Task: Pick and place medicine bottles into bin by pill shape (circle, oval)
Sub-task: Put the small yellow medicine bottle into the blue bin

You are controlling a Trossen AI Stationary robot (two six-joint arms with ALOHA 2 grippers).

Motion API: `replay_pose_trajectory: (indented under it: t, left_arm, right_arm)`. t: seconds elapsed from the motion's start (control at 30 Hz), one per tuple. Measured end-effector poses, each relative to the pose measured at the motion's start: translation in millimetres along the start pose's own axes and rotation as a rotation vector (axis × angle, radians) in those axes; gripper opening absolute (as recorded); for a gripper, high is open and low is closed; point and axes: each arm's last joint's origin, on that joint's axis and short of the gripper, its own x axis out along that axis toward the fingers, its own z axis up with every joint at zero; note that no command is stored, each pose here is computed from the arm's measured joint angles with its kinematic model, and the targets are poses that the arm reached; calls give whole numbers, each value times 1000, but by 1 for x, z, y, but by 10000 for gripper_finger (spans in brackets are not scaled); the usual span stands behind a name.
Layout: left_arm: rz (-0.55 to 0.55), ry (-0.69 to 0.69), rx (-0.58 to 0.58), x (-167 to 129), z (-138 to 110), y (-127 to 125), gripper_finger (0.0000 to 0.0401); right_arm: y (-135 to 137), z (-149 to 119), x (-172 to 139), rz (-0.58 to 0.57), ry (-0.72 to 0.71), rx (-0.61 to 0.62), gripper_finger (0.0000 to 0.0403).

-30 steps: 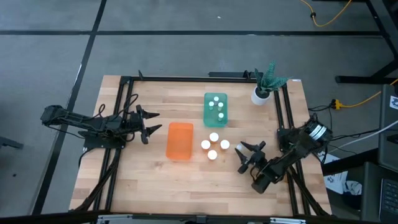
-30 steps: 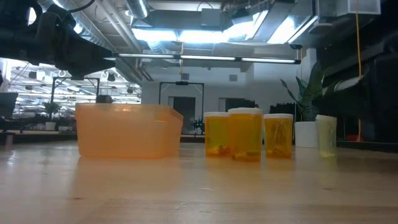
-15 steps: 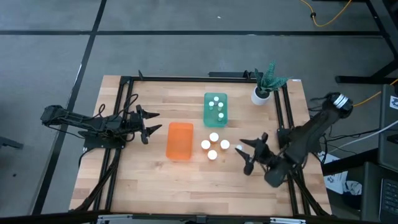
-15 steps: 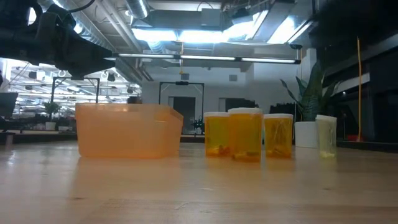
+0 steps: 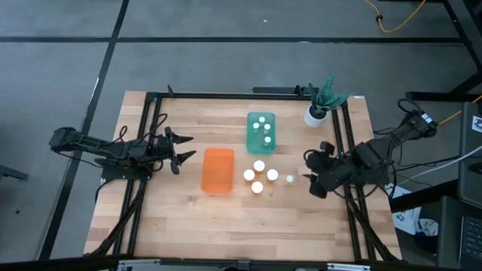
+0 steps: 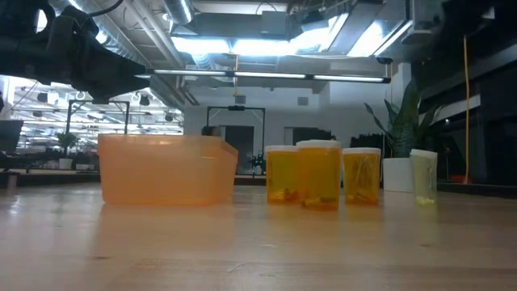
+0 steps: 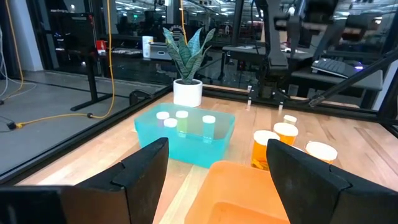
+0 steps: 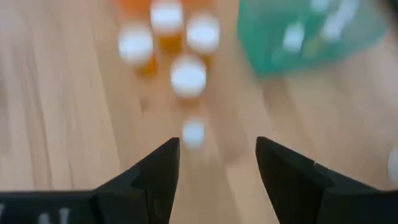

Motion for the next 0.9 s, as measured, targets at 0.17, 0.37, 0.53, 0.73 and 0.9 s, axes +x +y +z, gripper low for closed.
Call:
replay_pose_trajectory:
  t: [0.17, 0.37, 0.53, 0.73, 0.9]
  left_arm:
    - [0, 0, 0, 0, 0, 0, 263]
    - [0, 0, -5, 0, 0, 0, 263]
    - [0, 0, -6, 0, 0, 0, 263]
    - [-1, 0, -7, 0, 0, 0, 263]
    - [-1, 0, -7, 0, 0, 0, 263]
  right_arm:
    - [2, -14, 18, 9, 196, 14, 213]
    - [9, -31, 55, -29, 253, -97, 213]
    - [9, -40, 85, -72, 307, -88, 213]
    - [9, -34, 104, -70, 302, -110, 213]
    - [4, -25, 124, -83, 313, -117, 213]
